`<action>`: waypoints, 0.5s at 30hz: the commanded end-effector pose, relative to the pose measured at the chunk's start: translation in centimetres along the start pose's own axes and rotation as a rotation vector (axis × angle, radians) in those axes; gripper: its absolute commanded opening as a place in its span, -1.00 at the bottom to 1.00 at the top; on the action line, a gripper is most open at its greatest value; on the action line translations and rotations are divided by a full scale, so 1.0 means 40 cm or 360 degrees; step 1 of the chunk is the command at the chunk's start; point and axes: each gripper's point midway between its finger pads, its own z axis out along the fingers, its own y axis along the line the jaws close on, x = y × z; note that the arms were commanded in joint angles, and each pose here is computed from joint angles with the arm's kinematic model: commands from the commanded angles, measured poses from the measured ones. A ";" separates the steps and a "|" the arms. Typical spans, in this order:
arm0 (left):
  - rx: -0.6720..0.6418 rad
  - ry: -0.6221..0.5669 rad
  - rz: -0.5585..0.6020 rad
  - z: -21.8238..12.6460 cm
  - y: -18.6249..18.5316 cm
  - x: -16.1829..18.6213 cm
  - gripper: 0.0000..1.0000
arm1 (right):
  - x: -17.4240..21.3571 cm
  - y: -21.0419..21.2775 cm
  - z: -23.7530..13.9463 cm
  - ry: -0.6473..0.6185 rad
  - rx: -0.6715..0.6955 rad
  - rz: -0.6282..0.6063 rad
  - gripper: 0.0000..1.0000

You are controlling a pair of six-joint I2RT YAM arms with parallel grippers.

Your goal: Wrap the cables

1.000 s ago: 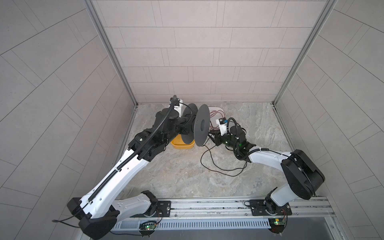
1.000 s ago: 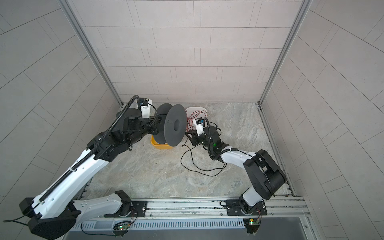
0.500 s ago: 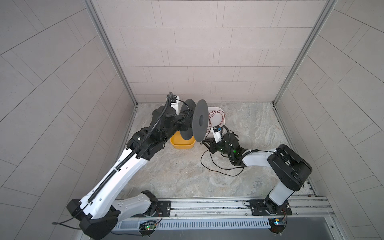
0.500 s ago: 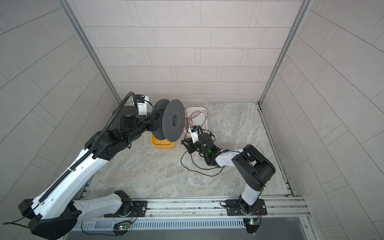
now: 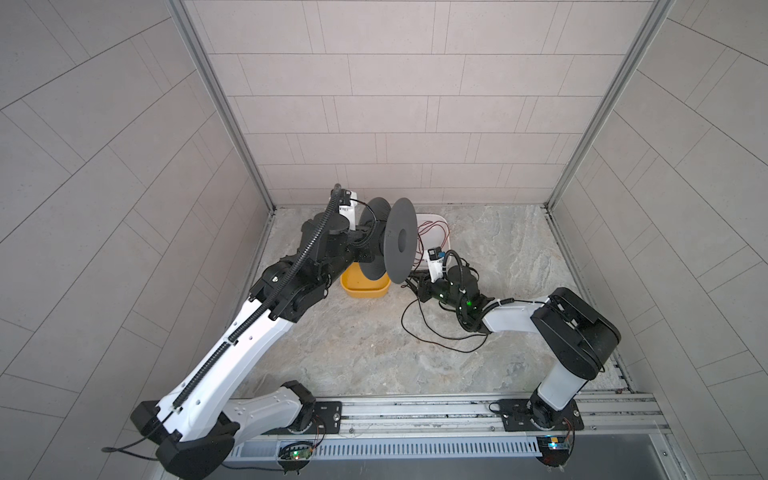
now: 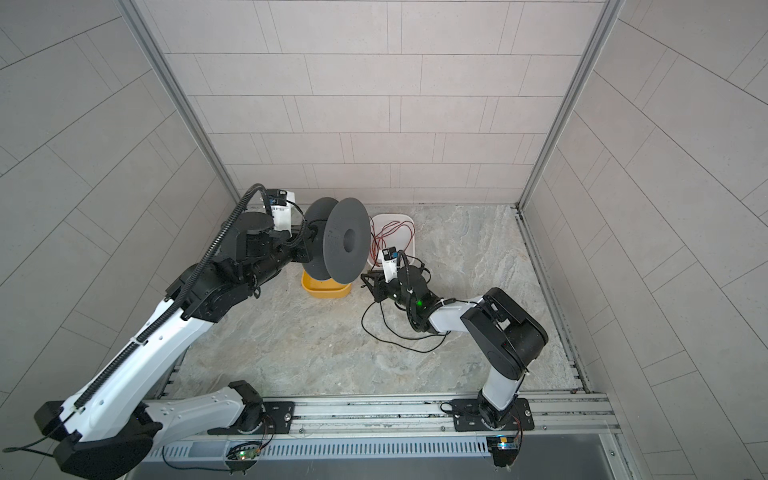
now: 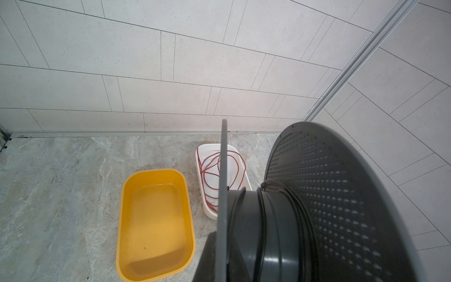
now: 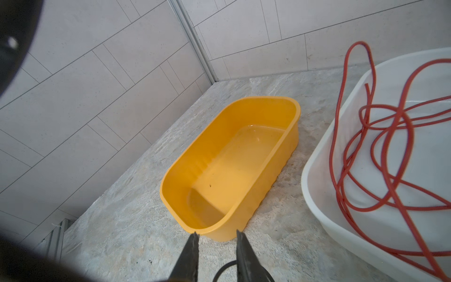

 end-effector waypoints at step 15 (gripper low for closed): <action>-0.0229 -0.0369 -0.0243 -0.035 0.076 -0.106 -1.00 | 0.063 0.020 -0.045 0.0089 0.0089 -0.0090 -1.00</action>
